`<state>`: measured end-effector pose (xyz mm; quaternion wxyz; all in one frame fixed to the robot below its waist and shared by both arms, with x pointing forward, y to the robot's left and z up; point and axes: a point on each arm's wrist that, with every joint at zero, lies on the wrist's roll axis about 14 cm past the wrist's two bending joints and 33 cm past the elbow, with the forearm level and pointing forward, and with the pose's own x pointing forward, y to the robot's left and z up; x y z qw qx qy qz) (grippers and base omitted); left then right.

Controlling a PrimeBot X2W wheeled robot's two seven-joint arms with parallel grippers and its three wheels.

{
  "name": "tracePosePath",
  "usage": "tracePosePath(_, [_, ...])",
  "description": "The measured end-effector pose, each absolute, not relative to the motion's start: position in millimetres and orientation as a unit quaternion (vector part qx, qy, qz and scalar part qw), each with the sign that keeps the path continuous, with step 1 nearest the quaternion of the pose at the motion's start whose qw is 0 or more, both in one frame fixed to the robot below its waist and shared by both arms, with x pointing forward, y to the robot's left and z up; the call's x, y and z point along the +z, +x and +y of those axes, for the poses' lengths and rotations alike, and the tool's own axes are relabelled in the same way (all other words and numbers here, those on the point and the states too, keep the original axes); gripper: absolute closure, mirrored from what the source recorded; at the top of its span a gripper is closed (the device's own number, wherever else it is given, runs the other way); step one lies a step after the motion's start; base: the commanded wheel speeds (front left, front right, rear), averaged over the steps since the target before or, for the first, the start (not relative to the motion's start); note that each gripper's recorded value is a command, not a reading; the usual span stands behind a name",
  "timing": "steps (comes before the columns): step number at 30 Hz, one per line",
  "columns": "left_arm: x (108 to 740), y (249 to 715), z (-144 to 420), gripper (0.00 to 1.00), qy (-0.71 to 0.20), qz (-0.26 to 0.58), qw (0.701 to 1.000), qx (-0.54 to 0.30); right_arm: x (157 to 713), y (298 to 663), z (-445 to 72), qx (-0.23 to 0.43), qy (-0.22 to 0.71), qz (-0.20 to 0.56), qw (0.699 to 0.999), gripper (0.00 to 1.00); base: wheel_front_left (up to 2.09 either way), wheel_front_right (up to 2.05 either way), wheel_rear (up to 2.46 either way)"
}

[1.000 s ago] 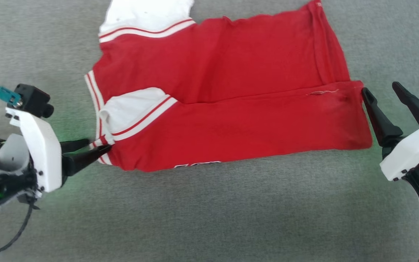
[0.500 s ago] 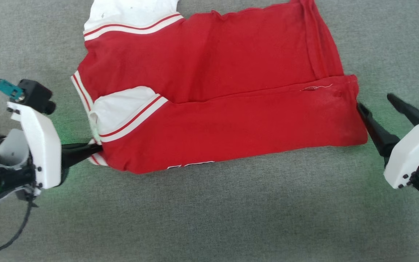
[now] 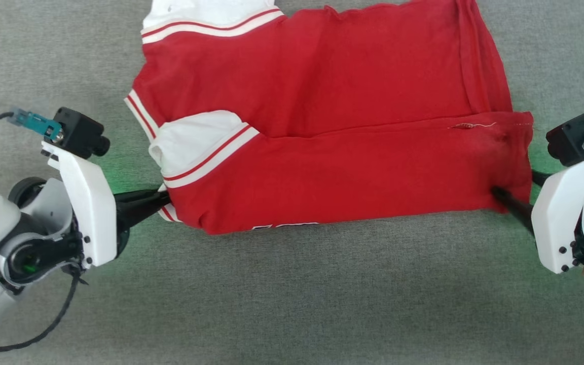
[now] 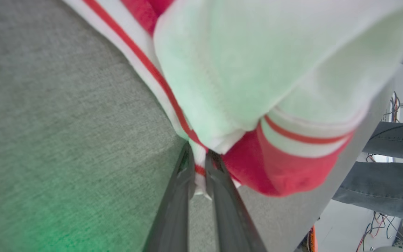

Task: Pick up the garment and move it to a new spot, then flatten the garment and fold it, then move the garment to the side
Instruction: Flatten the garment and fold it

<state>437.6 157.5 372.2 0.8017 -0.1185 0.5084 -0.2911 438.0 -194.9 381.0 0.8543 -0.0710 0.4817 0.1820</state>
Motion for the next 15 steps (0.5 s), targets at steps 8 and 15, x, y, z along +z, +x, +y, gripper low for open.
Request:
tracePosePath(8, [385, 416, 160, 1.00, -0.129, 0.489, 0.813, -0.289, 395, 433, -199, 0.173, -0.052, 0.458, 0.871, 1.00, 0.00, 0.00, 0.00])
tracePosePath(15, [399, 380, 172, 1.00, -0.131, 0.481, 0.818, -0.286, 409, 400, -207, 0.168, -0.053, 0.462, 0.869, 1.00, 0.00, 0.00, 0.00])
